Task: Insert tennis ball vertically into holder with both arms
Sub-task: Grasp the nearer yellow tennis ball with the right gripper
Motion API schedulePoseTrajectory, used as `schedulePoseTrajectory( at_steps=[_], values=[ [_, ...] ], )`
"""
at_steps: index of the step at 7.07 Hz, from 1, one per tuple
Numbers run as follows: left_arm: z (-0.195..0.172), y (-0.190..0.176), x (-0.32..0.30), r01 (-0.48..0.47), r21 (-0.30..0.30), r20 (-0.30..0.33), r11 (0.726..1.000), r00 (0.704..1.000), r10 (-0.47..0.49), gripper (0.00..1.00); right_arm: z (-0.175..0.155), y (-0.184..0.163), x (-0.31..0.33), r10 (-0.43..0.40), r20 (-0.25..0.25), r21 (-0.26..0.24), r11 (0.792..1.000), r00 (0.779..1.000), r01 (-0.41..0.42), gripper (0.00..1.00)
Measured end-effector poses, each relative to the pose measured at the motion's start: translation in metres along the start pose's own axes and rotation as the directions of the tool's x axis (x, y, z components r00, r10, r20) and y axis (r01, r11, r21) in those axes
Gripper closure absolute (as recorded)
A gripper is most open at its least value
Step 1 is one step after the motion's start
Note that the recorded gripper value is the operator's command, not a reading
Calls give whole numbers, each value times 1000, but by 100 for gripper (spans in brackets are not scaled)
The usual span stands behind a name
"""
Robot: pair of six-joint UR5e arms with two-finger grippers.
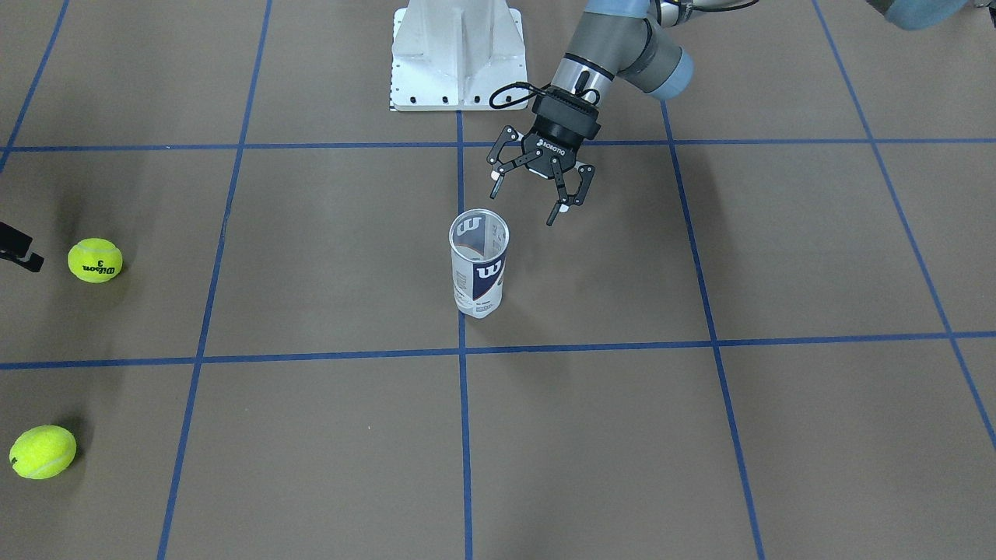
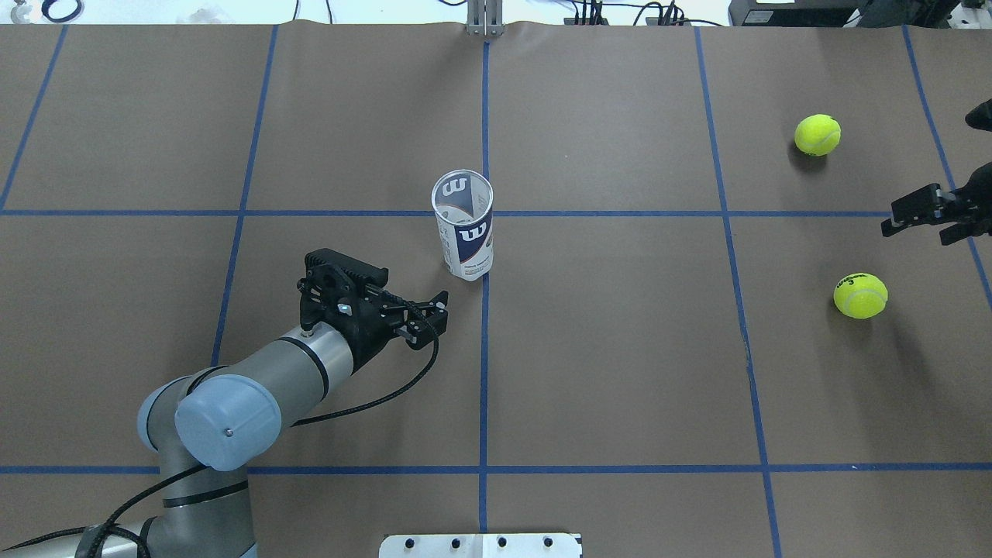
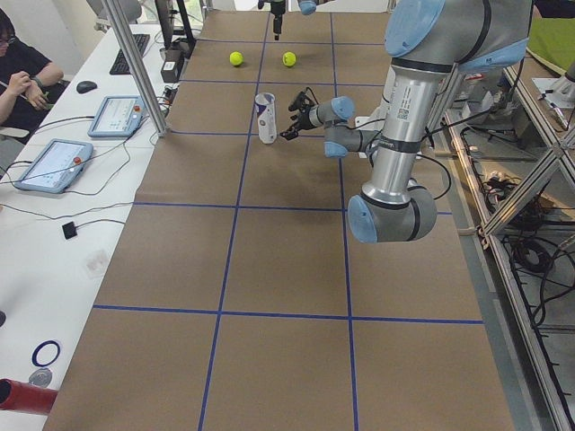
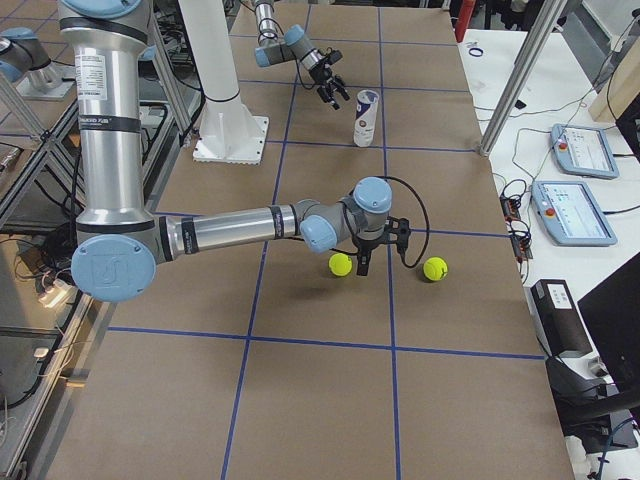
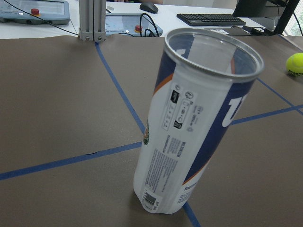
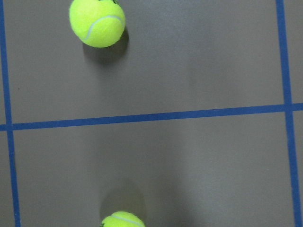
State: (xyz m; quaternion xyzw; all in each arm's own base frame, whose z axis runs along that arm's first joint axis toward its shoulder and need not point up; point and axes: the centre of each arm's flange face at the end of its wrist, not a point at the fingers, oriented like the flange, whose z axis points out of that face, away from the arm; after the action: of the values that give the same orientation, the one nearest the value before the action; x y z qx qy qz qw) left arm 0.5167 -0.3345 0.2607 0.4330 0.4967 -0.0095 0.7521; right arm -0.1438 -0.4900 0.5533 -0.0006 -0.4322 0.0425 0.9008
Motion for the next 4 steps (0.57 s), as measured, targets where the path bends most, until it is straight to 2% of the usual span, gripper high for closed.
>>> schedulePoseTrajectory(
  at_steps=[2,4],
  values=[
    [1,-1,-2,-3,2,5,1000,1000,3,2,42,18,-14,-42,-43,-40,998,998,40,0],
    [3,1,-5,-6,0,10,1000,1000,6,2,65,32,-12,-79,-79,-67,995,994,74,0]
  ],
)
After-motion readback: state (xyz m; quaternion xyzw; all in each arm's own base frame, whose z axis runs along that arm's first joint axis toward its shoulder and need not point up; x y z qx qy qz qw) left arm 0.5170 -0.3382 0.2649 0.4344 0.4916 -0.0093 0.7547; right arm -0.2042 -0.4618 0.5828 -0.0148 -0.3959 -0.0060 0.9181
